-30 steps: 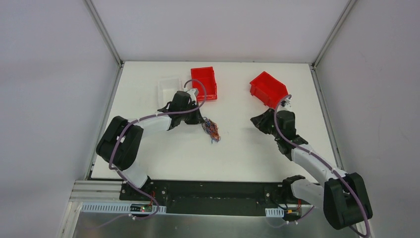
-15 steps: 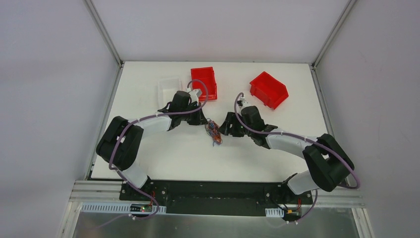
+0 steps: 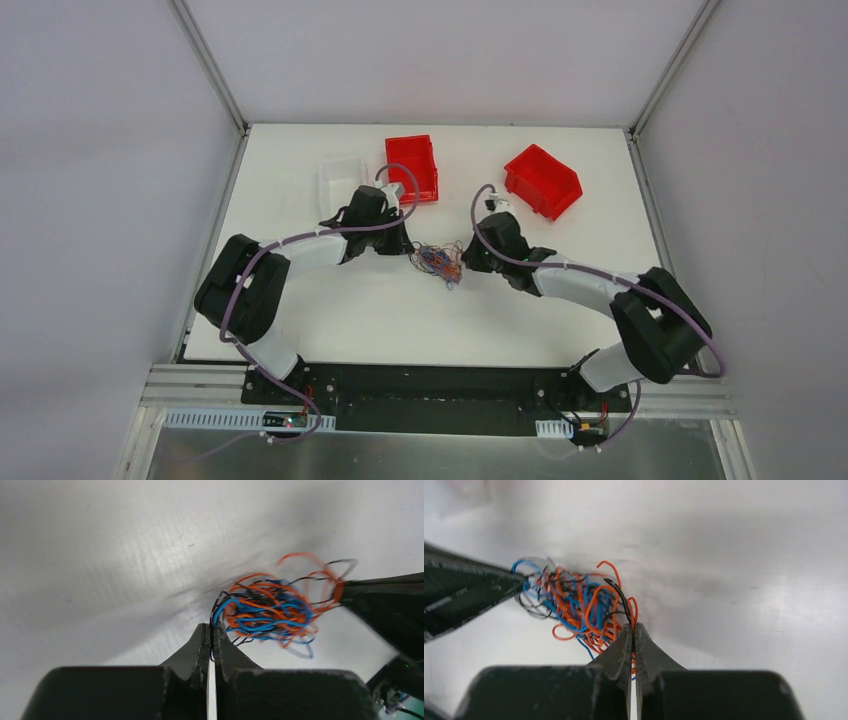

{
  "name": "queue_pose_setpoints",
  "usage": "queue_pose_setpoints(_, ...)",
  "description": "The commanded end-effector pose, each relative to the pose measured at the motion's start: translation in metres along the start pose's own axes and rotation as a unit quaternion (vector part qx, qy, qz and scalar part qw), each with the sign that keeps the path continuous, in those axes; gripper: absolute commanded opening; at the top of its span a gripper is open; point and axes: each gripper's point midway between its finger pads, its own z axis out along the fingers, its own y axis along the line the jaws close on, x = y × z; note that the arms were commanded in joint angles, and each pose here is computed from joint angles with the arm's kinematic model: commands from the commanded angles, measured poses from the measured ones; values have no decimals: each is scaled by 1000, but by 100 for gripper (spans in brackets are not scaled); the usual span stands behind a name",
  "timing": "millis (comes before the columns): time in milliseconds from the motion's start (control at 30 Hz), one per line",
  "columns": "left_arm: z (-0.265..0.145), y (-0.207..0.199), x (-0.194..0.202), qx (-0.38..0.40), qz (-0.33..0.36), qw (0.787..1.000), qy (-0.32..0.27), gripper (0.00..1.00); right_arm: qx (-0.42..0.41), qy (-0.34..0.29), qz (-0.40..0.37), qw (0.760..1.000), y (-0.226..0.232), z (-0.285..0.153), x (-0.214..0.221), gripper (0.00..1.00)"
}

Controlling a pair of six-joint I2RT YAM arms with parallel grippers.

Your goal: Untangle the cables

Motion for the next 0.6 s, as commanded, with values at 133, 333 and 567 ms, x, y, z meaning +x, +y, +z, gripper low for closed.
queue_pose_setpoints(133,-21,44,-20,-144,5,989,-43,0,166,-203,177,949,-126,-70,-70,0)
queue_pose_setpoints(333,-44,72,-26,-217,-11,973,-75,0,216,-293,270,891,-181,-117,-81,0)
queue_pose_setpoints(567,-77,92,-33,-281,-16,952,-123,0,320,-377,326,806,-232,-171,-73,0)
